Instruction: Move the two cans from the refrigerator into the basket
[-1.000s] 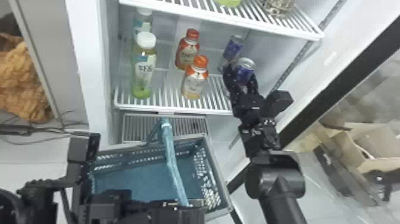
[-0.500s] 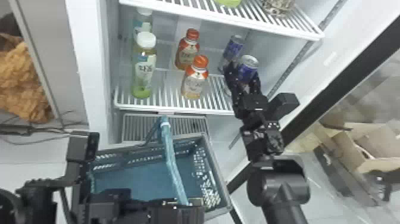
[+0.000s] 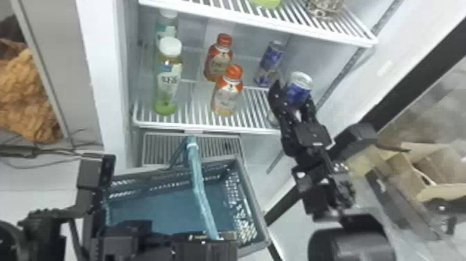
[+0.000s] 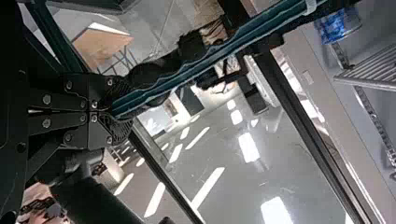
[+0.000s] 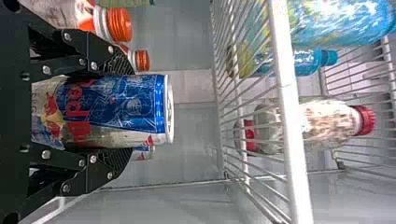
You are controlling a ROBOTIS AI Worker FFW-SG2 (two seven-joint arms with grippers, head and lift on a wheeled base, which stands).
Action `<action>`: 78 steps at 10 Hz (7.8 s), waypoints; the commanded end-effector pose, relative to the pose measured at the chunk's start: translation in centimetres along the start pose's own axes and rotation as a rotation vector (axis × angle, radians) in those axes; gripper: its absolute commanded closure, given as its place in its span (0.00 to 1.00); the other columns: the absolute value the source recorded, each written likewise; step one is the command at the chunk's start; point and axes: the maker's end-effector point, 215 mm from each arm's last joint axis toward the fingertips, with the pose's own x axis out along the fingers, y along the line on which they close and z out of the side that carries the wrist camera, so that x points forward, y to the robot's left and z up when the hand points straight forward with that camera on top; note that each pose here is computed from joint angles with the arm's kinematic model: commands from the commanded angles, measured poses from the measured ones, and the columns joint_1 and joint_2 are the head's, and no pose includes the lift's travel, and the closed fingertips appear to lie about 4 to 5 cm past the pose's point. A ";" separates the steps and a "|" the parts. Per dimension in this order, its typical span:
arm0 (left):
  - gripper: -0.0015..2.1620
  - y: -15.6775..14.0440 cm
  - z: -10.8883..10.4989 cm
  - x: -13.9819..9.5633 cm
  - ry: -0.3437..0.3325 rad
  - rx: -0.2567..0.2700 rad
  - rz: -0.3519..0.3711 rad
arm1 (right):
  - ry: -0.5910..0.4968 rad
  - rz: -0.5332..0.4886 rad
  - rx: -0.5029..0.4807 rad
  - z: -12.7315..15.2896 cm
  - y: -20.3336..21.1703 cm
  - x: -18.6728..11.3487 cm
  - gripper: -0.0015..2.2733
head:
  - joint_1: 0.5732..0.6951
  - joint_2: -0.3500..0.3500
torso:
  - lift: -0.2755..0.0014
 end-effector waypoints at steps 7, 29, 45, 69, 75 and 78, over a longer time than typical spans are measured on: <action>0.55 0.2 -0.5 -0.1 0.011 -0.016 0.007 | 0.119 0.044 0.113 4.7 4.9 -9.5 0.39 | 1.00 0.00 | 0.03; 0.55 0.3 -0.6 -0.1 0.008 -0.019 0.012 | 0.345 0.198 0.239 -3.5 9.0 -12.3 0.08 | 1.00 0.00 | 0.03; 0.55 0.0 -0.9 0.4 0.033 -0.025 -0.003 | 0.023 0.000 0.063 -4.2 -0.9 0.5 0.08 | 1.00 0.00 | 0.03; 0.55 0.0 -0.8 0.9 0.048 -0.031 -0.021 | 0.050 -0.125 -0.006 -7.3 -3.2 15.1 0.08 | 1.00 0.00 | 0.03; 0.55 -0.2 -0.6 0.9 0.043 -0.032 -0.032 | 0.102 -0.160 -0.019 -8.7 -4.1 16.6 0.08 | 1.00 0.00 | 0.03; 0.55 -0.2 -0.6 1.0 0.043 -0.033 -0.034 | 0.102 -0.178 -0.022 -8.2 -4.7 17.2 0.14 | 1.00 0.00 | 0.03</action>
